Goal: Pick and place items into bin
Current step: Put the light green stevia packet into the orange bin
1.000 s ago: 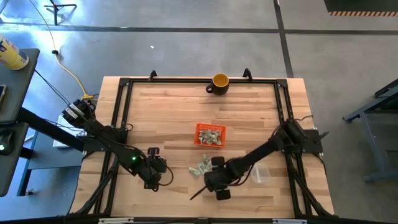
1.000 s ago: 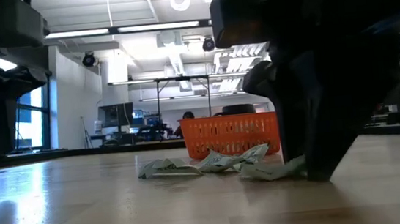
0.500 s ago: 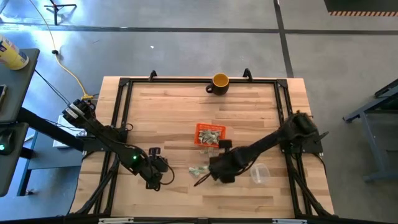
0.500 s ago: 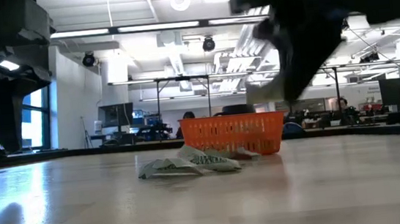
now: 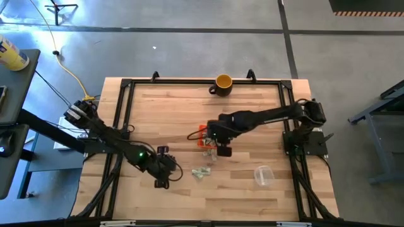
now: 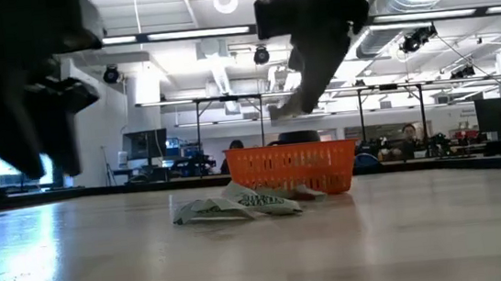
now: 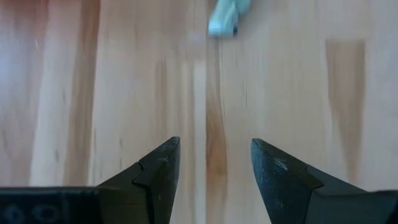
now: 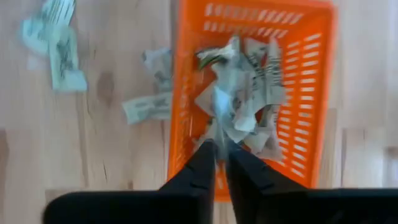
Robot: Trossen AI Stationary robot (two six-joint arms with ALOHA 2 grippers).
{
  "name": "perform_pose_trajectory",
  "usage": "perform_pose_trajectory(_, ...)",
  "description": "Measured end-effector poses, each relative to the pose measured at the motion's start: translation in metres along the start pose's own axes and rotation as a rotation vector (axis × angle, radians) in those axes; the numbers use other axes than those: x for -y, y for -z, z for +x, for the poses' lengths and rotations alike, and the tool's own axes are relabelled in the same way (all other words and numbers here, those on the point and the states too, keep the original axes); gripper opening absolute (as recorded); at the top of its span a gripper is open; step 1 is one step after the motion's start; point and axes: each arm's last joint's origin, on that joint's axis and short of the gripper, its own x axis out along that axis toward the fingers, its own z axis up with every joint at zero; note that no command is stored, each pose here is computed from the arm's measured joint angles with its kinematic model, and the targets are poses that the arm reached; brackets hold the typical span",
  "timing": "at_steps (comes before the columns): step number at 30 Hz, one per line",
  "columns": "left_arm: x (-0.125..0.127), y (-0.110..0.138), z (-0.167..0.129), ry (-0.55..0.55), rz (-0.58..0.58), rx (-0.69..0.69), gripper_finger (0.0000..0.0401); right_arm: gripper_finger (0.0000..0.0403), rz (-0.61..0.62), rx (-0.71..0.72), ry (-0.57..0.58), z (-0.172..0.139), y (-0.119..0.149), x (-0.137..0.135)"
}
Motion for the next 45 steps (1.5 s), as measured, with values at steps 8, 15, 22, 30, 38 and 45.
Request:
perform_pose_trajectory(8, -0.017, -0.023, 0.027, 0.055, 0.073, 0.077, 0.023, 0.0157, -0.101, -0.056, 0.044, 0.0, 0.005, 0.004)
perform_pose_trajectory(15, -0.018, -0.031, 0.069, 0.099, 0.211, 0.12, 0.023, 0.0263, -0.239, -0.206, 0.021, -0.012, 0.024, -0.006)
perform_pose_trajectory(22, -0.017, -0.061, 0.062, 0.151, 0.178, 0.199, 0.023, 0.0288, -0.233, -0.046, 0.136, -0.032, 0.045, -0.009)
perform_pose_trajectory(30, -0.01, -0.054, 0.079, 0.229, 0.096, 0.125, 0.023, 0.0289, -0.11, 0.017, 0.186, -0.027, 0.089, -0.003)
perform_pose_trajectory(38, -0.011, -0.061, 0.091, 0.197, 0.101, 0.121, 0.016, 0.0289, -0.069, 0.034, 0.223, -0.019, 0.093, -0.006)
perform_pose_trajectory(45, -0.018, -0.066, 0.083, 0.12, 0.13, 0.034, 0.0036, 0.0289, -0.062, 0.051, 0.264, -0.023, 0.093, -0.004)
